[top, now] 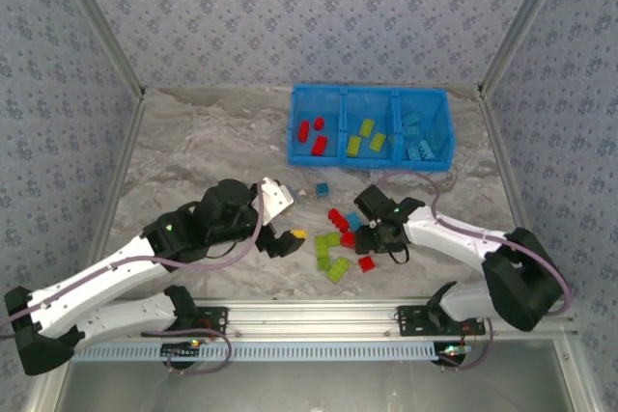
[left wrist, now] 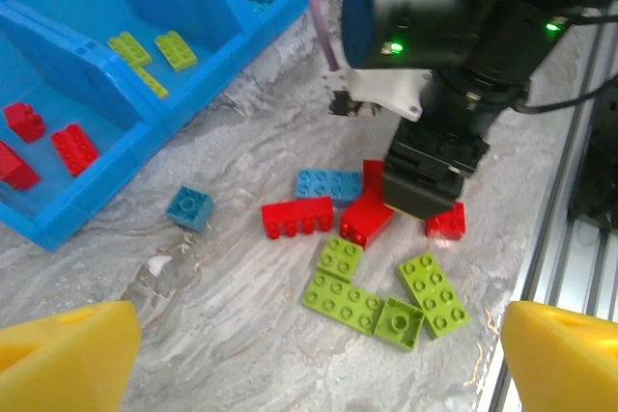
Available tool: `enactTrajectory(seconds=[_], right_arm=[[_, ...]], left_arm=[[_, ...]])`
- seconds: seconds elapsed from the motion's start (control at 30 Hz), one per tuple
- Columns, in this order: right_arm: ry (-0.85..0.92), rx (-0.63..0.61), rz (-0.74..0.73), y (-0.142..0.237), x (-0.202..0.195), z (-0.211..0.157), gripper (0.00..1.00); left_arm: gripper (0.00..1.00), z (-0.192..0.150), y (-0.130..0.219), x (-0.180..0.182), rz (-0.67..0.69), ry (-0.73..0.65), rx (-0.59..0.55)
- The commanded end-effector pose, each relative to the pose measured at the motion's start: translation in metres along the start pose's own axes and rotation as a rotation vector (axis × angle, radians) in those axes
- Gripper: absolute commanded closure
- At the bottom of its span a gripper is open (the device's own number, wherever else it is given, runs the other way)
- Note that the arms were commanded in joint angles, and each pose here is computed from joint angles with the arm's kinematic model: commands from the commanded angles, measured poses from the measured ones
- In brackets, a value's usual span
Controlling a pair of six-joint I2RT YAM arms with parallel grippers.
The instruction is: Sort the legos into containers by color
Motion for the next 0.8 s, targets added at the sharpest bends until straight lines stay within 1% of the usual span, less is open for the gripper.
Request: enactTrajectory(seconds=[0.0,0.13,0.2,0.27,0.37,0.5,0.57,0.63,0.7,0.77], right_arm=[[0.029,-0.021,-0.006,-0.009,0.003,0.011,0.46],[0.01,-0.003,-0.067,-0.014,0.0,0.014,0.6],[0.004,-0.004,-0.076,-0.012,0.0,0.013,0.66],[0.006,-0.022,-0.075,-0.002,0.002,0.012,0.7],[0.005,-0.097,-0.08,0.027,0.004,0.014,0.73],[0.072,-0.271,-0.056,0.085,0.024,0.03,0.73],[0.13,-0.337,-0.026,0.107,0.041,0.044,0.73],[0.181,-0.405,-0.002,0.13,0.061,0.069,0.73],[0.206,-0.464,0.0,0.144,0.079,0.099,0.73],[0.238,-0.483,-0.011,0.142,0.096,0.131,0.73]], left_arm=[[0.01,-0.009,0.003,-0.007,-0.075,-0.079,0.02],[0.01,-0.021,0.001,-0.01,-0.108,-0.129,0.071],[0.01,-0.024,0.0,-0.01,-0.112,-0.146,0.064],[0.01,-0.023,0.001,-0.012,-0.126,-0.16,0.032],[0.01,-0.021,0.004,-0.015,-0.163,-0.175,-0.041],[0.01,-0.017,0.008,-0.019,-0.181,-0.184,-0.15],[0.01,-0.012,0.009,-0.02,-0.181,-0.186,-0.18],[0.01,-0.006,0.009,-0.018,-0.146,-0.149,-0.211],[0.01,0.003,0.01,-0.011,-0.066,-0.06,-0.248],[0.01,0.012,0.011,0.001,0.065,0.07,-0.256]])
Point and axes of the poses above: each hand's point on the last joint's axis, 136 mm out from that joint toward the fingers, its own y axis back along the fingers, its own x axis along the line the jaws close on, z = x × y, the point moved 9 cm from there along y, back along the fingers, and after that the axes turned 2 degrees about y, right-handed, at the moved point
